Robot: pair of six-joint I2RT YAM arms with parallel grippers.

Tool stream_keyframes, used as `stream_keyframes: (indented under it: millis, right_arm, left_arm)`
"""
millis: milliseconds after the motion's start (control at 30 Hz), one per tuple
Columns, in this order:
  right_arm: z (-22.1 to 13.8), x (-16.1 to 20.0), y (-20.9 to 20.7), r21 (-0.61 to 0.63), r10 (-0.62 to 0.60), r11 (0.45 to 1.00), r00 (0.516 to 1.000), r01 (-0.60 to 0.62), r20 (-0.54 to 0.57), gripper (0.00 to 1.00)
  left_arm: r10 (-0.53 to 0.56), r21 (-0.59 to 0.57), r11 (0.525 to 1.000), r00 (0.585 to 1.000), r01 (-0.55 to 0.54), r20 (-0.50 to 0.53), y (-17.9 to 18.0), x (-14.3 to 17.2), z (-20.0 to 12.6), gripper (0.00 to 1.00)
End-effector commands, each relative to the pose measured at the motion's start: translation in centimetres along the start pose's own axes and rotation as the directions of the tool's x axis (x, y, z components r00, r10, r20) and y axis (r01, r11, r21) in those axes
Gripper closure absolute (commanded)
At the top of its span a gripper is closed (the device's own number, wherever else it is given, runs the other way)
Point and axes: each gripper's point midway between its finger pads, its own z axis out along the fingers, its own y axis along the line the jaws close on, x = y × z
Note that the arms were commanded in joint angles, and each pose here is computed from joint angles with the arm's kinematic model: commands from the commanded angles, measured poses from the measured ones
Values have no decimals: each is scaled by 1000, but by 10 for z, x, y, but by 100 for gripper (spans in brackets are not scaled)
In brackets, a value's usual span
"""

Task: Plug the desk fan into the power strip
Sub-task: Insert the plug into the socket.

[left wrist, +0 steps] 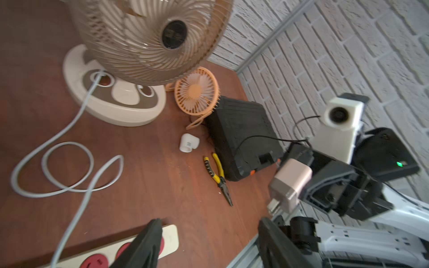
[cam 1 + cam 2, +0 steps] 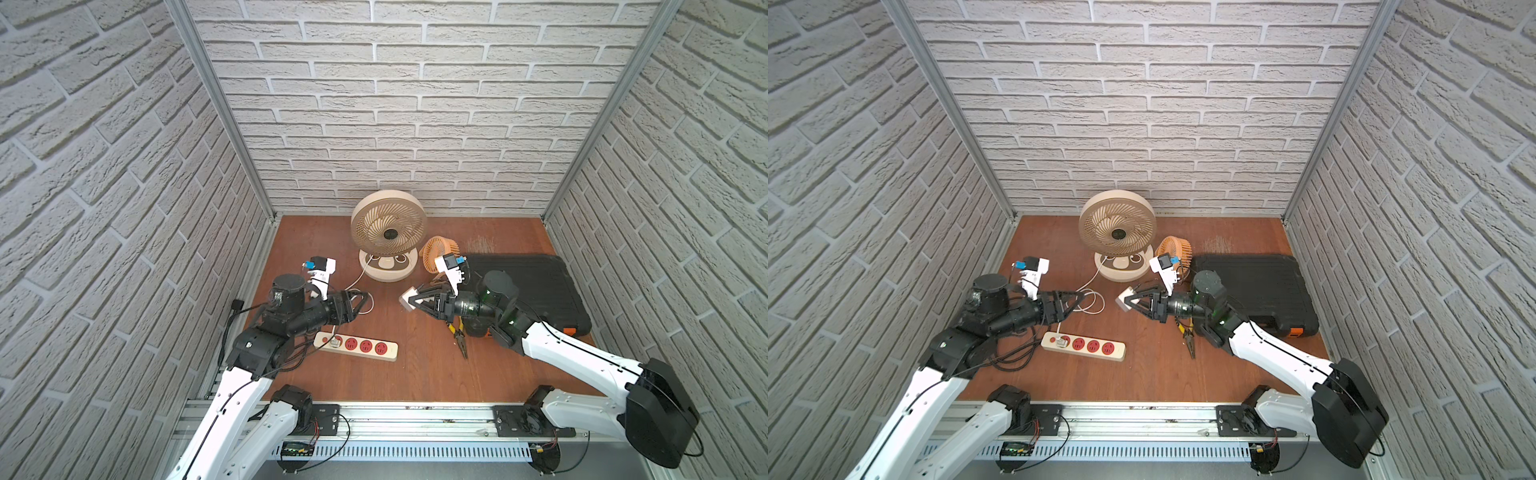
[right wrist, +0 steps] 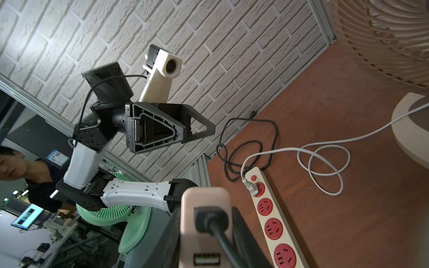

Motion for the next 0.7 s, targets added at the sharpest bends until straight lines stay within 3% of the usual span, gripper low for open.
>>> stream_keyframes:
  millis: [0,100,267,467,667]
  right_arm:
    - [0,21,-14,124,-132,982,986,145,-105,97]
    - [4,34,-16,141,-166,972,974,189,-156,96]
    - [17,55,-19,154,-240,947,940,282,-243,97]
    - [30,70,-27,178,-249,933,916,314,-314,97]
    - [39,84,-31,193,-243,924,897,329,-369,97]
  left_arm:
    - [-17,-309,950,995,46,98,59,3,-24,20]
    - [-52,-448,885,984,125,173,90,10,-44,3]
    - [-127,-555,796,964,240,234,126,25,-54,2]
    - [-331,-550,725,910,415,250,158,45,-34,2]
    - [-545,-465,654,798,596,256,188,60,-14,2]
